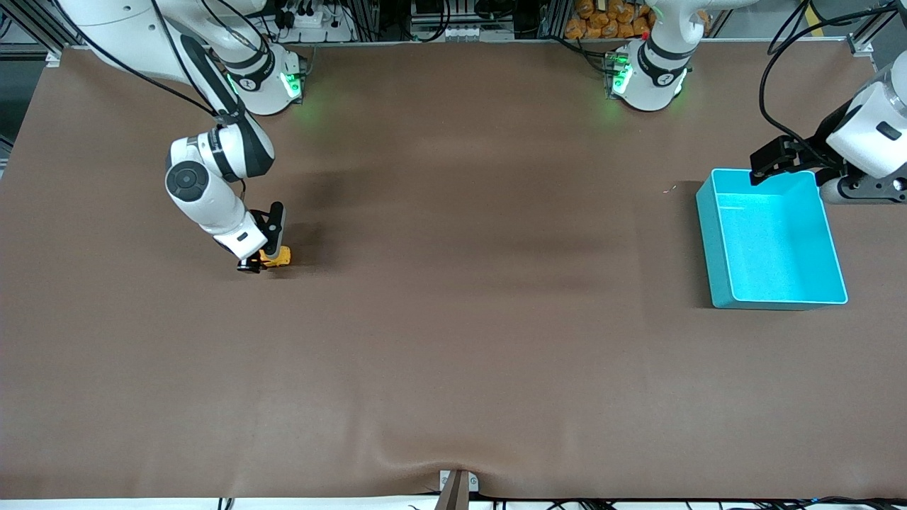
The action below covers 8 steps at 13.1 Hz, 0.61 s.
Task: Wind and store yellow beetle car
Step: 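Lower the right gripper and grasp the yellow car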
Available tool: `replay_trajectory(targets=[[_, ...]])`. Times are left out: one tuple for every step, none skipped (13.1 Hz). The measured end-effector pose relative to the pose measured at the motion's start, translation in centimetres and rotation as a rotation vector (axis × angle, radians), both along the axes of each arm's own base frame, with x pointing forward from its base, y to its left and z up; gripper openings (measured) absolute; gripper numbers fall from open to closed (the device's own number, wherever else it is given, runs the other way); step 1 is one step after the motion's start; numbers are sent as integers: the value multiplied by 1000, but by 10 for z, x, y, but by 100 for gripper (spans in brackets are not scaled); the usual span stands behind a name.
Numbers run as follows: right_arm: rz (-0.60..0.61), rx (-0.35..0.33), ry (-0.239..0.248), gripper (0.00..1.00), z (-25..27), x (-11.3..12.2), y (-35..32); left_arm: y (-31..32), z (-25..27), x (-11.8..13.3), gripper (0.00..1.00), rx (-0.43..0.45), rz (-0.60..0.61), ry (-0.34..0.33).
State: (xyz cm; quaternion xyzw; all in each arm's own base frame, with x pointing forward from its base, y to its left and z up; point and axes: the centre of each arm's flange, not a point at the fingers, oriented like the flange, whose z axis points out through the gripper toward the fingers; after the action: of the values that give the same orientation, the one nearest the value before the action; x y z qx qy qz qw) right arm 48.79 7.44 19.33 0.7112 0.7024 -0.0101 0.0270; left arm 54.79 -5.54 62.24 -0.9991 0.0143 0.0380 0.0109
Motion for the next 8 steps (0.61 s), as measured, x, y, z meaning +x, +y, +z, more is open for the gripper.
replay_trajectory(targets=[[4,0,6,53,-3,-1,2,0,0,0,100,0,0,0],[7,1,4,45,-3,-1,3,1,0,0,100,0,1,0],[8,0,4,45,-3,-1,3,1,0,0,100,0,2,0],[9,0,4,45,-3,-1,3,1,0,0,100,0,3,0],[9,0,4,45,-3,-1,4,2,0,0,100,0,3,1],[10,0,4,45,-3,-1,4,2,0,0,100,0,4,1],[9,0,4,45,-4,-1,4,2,0,0,100,0,4,1],[8,0,4,45,-4,-1,3,2,-1,0,100,0,4,1]])
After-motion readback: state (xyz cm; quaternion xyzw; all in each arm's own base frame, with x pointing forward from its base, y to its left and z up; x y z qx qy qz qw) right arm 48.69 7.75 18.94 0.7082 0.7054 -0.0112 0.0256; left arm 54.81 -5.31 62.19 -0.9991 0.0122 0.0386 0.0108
